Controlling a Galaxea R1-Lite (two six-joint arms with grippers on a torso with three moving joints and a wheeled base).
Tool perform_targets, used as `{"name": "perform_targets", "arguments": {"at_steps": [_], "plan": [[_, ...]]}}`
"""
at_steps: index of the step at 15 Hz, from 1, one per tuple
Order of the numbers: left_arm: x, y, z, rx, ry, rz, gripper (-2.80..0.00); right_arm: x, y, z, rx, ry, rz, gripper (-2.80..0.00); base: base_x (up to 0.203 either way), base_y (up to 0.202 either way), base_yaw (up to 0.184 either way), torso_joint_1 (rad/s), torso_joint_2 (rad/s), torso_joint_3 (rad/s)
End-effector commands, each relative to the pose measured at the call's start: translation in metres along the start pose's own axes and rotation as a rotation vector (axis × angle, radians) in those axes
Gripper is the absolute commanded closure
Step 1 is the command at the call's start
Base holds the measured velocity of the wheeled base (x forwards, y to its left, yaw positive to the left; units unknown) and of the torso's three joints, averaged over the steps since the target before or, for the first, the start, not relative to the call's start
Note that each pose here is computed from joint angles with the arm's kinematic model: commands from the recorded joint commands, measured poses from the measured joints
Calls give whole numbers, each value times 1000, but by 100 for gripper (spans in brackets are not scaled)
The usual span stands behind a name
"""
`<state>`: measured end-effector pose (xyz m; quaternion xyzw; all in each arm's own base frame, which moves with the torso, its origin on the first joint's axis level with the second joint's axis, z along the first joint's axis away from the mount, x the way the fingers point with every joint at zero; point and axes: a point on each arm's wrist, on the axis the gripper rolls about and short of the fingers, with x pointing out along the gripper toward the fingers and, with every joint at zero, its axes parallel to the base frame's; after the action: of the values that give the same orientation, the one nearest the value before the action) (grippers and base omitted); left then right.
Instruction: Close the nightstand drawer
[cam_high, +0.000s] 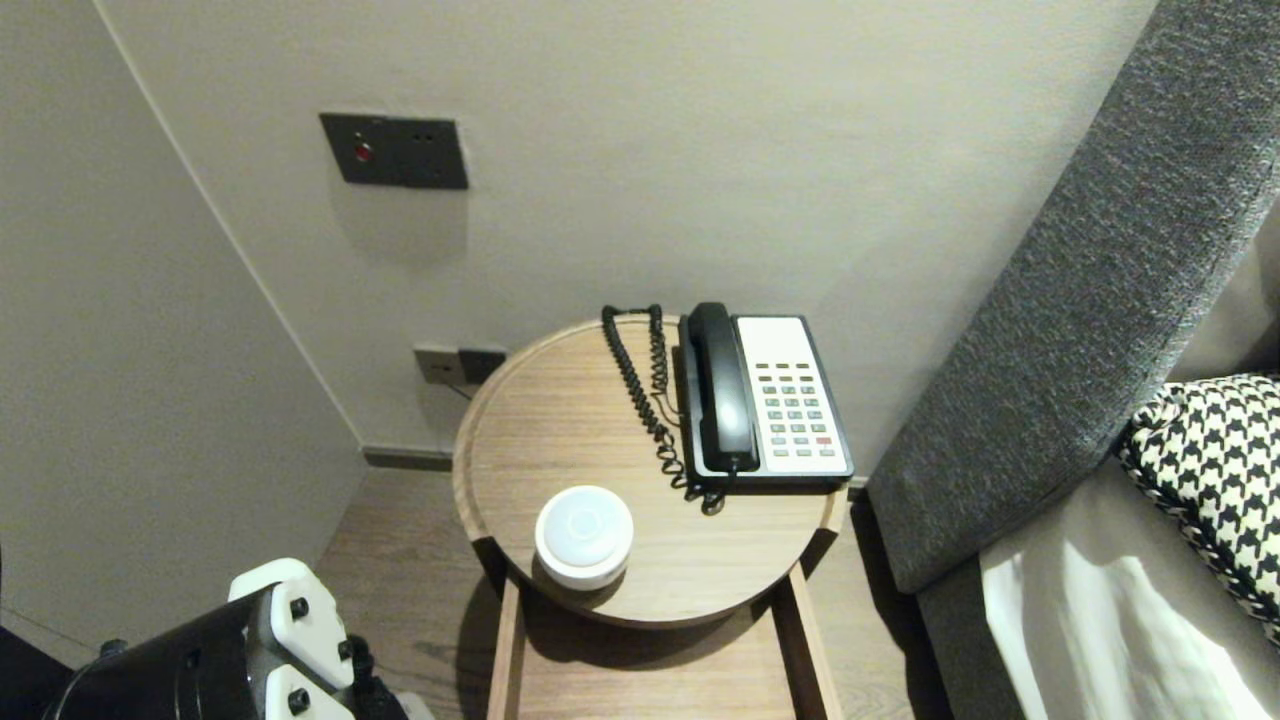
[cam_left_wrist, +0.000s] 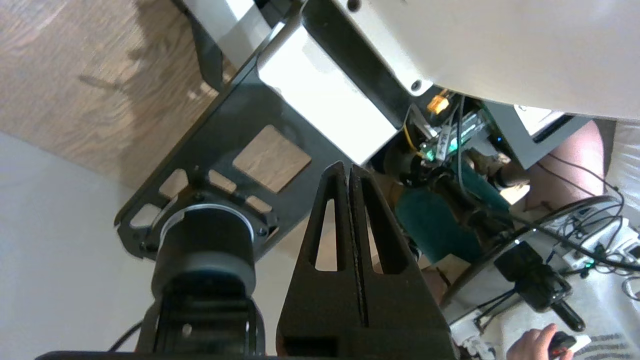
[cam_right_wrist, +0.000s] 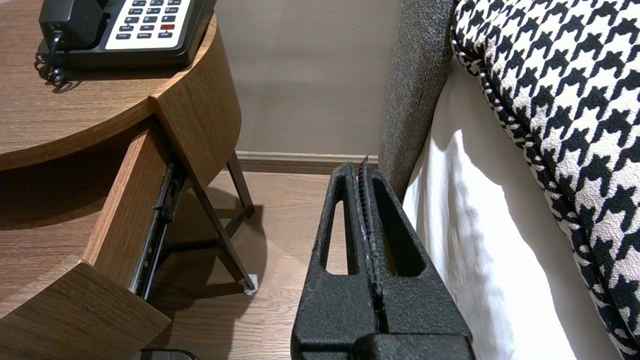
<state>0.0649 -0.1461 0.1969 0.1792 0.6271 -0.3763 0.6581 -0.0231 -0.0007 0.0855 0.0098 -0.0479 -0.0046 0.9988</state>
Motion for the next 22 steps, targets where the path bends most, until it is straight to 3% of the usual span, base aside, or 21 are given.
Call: {"name": "perform_targets", "arguments": {"at_steps": [1, 11, 15, 18, 22], "plan": [[11, -2, 1, 18, 13, -2, 0, 2, 0, -11, -1, 41, -1, 0, 0, 0, 0, 0, 0, 0], [49, -9, 16, 51, 46, 3, 0, 2, 0, -11, -1, 41, -1, 0, 0, 0, 0, 0, 0, 0], [64, -5, 15, 58, -1, 8, 0, 2, 0, -11, -1, 41, -1, 0, 0, 0, 0, 0, 0, 0], [87, 2, 15, 56, -38, 86, 0, 2, 0, -11, -1, 41, -1, 0, 0, 0, 0, 0, 0, 0], [102, 4, 18, 52, -57, 106, 0, 2, 0, -11, -1, 41, -1, 0, 0, 0, 0, 0, 0, 0]]}}
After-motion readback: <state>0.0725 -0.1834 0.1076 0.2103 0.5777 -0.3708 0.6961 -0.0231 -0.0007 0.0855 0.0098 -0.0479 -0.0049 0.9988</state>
